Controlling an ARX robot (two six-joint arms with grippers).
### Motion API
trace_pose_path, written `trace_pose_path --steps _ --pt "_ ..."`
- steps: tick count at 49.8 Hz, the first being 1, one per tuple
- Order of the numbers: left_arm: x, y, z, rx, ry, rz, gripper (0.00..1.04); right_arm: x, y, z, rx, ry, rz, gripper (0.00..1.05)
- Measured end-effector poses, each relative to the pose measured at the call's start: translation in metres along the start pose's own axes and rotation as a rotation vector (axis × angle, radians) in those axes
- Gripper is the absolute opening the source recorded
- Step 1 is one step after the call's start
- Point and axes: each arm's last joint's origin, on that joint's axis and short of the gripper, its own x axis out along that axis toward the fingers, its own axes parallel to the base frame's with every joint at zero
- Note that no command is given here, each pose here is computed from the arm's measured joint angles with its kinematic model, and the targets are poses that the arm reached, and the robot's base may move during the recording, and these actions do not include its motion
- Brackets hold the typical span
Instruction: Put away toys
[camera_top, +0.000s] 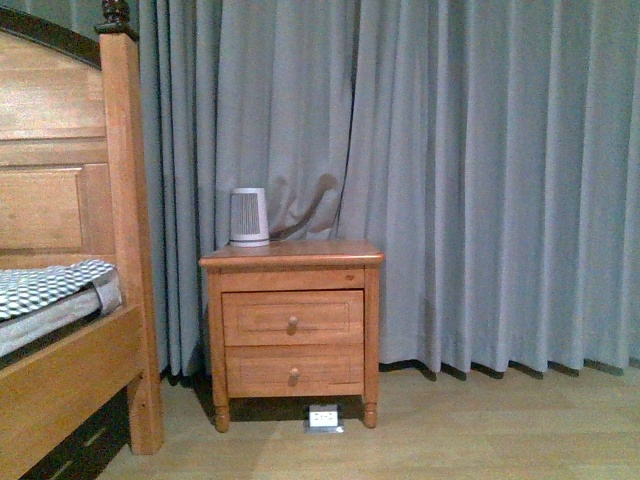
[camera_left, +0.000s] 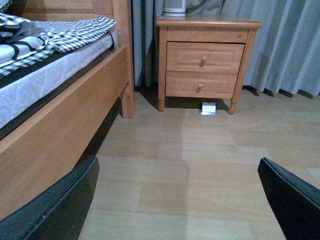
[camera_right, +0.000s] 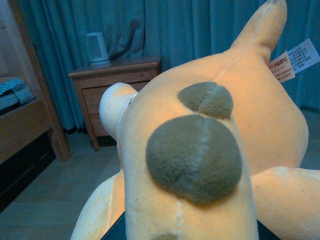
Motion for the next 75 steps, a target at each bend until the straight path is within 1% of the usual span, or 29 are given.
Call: trace_pose_path --steps 75 --pt "0.0 0.0 0.0 0.0 0.0 0.0 0.99 0.0 -0.0001 -0.0001 0.0 0.001 -0.001 0.19"
